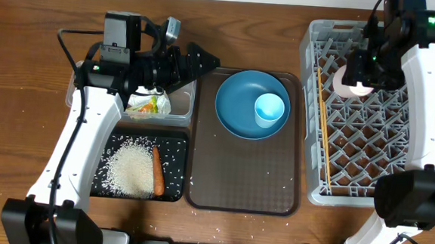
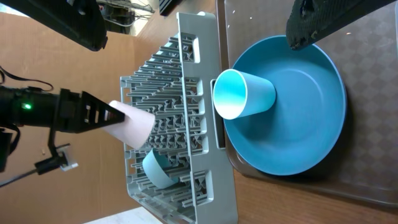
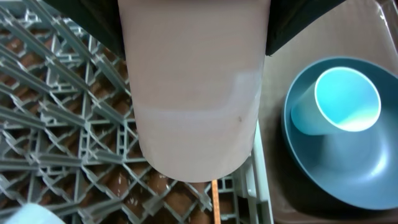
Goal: Sort waste into correct bins and load items into the dishwasher rack
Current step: 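Lower the pink cup upright into the rack and open the right gripper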
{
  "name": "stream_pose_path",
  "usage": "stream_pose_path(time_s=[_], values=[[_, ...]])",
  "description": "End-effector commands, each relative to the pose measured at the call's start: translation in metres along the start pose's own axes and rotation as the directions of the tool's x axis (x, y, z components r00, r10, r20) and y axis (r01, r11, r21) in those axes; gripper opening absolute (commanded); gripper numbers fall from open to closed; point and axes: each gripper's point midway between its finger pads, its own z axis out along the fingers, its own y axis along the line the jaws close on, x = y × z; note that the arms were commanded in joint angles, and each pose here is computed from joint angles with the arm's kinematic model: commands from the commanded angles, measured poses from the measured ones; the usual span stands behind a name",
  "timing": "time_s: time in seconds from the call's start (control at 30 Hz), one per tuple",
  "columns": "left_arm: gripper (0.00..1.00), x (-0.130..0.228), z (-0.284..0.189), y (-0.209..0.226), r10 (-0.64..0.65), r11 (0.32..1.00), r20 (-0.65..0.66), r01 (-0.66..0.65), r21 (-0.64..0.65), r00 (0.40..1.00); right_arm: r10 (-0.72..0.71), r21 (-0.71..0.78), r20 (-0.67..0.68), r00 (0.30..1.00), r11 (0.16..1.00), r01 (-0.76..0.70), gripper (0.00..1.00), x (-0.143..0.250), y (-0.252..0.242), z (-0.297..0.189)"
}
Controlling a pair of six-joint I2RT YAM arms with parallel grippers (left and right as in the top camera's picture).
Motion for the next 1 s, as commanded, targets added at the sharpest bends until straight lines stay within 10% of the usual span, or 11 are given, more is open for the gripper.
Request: stream_pose_path(time_s=[0.0, 0.97], values=[[0.95, -0.003, -0.004, -0.003, 0.018, 1.0, 0.016, -0.017, -0.003, 1.0, -0.024, -0.024, 0.001, 1.0, 0.999, 0.024, 0.17, -0.001, 0.006, 0.012], [0.95, -0.003, -0.004, -0.003, 0.018, 1.0, 0.016, -0.017, -0.003, 1.0, -0.026, -0.008, 0.026, 0.999, 1.0, 0.026, 0.2, -0.005, -0.008, 0.08]])
